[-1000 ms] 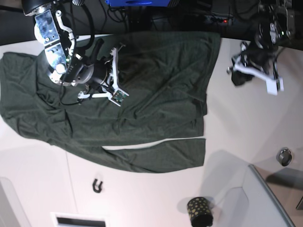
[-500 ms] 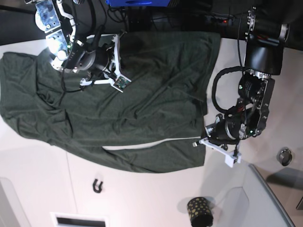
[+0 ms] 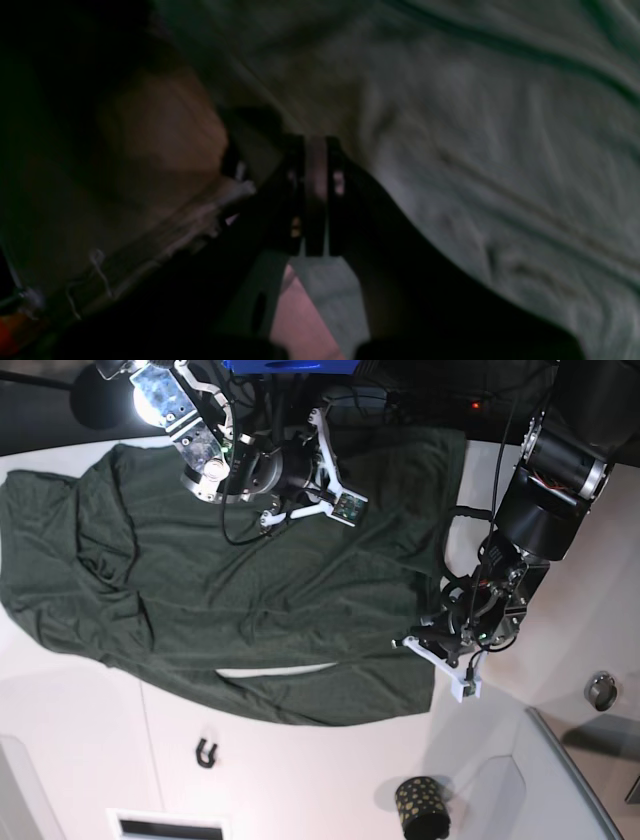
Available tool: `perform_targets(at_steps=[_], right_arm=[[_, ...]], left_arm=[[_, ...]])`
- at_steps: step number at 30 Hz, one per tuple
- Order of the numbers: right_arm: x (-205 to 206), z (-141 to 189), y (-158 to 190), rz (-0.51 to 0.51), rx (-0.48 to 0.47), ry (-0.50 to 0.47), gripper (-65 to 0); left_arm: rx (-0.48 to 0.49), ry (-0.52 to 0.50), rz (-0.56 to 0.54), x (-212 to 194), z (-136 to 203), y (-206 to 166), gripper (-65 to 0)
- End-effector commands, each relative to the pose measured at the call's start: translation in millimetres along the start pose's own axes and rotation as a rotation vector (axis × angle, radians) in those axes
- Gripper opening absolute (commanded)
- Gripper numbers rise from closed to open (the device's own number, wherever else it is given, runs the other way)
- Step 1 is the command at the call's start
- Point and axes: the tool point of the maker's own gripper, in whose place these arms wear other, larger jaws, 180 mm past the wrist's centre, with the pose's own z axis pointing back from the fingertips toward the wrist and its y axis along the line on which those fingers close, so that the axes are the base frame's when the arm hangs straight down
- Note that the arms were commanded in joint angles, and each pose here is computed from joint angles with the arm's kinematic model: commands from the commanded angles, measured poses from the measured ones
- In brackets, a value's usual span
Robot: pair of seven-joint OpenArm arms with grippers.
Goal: Layout the t-shirt on the table in an organized manner, then fold the t-shirt properly
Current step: 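Reach the left gripper to the shirt hem and grasp it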
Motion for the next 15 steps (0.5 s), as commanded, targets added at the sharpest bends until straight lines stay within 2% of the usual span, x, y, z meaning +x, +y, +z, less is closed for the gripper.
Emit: perform_targets(at_steps=[1, 4, 7, 11, 15], right_arm=[[18, 2, 0, 0.007, 0.004, -0.054, -65.0], [28, -5, 14, 0.027, 0.040, -0.064, -65.0], [29, -21, 30, 0.091, 0.098, -0.030, -65.0], [40, -44, 28, 0.068, 0.132, -0.054, -65.0], [41, -56, 11, 0.070, 0.123, -0.021, -65.0]], left_arm=[[0.016, -0.002, -0.009, 7, -2, -1, -65.0], [0.045, -0.034, -0.033, 16, -7, 2, -65.0], [0.034, -0.056, -0.061, 24, -11, -14, -65.0], [0.042, -0.104, -0.146, 39, -13, -29, -65.0], [0.061, -0.121, -0.256, 45, -19, -49, -65.0]])
